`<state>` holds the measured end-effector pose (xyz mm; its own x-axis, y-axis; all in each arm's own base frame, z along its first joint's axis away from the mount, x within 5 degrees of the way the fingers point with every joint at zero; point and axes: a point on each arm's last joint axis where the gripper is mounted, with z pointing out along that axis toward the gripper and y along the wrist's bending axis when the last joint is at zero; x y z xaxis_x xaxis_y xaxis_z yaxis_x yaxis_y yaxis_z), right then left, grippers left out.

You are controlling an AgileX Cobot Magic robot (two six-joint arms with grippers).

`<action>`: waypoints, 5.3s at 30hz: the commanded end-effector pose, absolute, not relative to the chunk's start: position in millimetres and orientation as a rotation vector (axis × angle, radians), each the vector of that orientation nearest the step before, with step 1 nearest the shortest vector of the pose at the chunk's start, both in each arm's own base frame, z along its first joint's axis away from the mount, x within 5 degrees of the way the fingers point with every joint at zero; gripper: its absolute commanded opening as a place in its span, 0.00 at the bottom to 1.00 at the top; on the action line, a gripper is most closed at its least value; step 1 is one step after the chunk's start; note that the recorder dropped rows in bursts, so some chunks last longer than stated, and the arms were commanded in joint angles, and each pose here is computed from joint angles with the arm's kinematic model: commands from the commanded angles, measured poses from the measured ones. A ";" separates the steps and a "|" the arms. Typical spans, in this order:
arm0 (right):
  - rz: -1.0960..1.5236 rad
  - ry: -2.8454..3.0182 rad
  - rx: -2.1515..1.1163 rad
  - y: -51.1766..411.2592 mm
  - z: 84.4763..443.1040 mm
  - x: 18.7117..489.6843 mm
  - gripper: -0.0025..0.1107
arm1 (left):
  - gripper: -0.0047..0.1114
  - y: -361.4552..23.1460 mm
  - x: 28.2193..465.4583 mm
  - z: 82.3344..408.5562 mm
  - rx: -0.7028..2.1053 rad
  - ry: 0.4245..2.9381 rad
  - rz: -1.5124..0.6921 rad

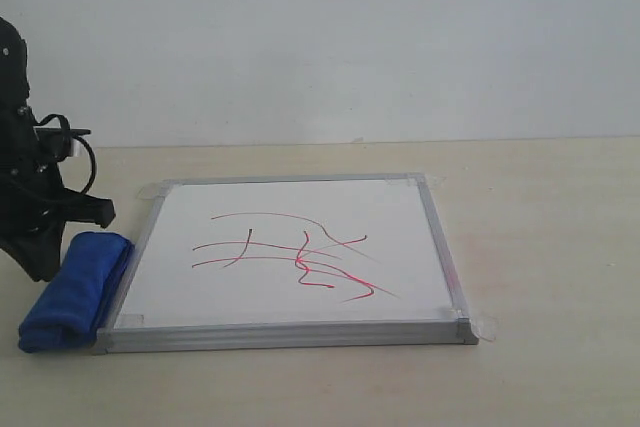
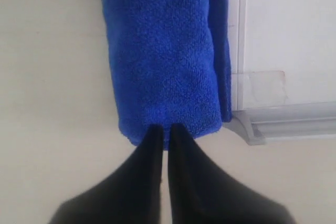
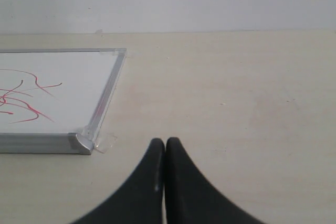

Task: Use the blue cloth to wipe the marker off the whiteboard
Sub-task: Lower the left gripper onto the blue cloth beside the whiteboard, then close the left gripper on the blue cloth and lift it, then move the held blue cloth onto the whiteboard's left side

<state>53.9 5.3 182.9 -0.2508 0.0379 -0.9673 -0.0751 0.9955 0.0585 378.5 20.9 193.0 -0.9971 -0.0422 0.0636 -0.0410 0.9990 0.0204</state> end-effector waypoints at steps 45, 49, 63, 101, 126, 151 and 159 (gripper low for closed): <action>0.103 1.807 -0.031 5.2 184.0 53.7 0.02 | 0.75 22.0 409.9 158.8 0.257 -3.250 0.005; 0.103 1.807 -0.031 5.2 184.0 53.7 0.02 | 0.75 22.0 410.5 149.1 0.255 -3.225 0.004; 0.103 1.809 -0.031 5.2 183.8 53.7 0.02 | 0.72 25.2 410.0 130.9 0.350 -3.161 -0.052; 0.103 1.809 -0.031 5.2 183.8 53.7 0.02 | 0.07 30.5 396.8 175.3 0.198 -3.161 -0.159; 0.103 1.809 -0.031 5.2 183.8 53.7 0.02 | 0.07 -55.2 431.9 208.9 -0.398 -3.491 0.341; 0.103 1.809 -0.031 5.2 183.8 53.7 0.02 | 0.07 -68.6 461.5 141.7 -0.337 -3.290 -0.216; 0.103 1.809 -0.031 5.2 183.8 53.7 0.02 | 0.07 -89.2 467.0 128.2 -0.330 -3.283 -0.111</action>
<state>53.9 5.3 182.9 -0.2508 0.0379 -0.9673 -0.0751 0.9955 0.0585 466.9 -72.9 134.2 -0.9674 0.2053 -0.1486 0.1889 0.9750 0.1168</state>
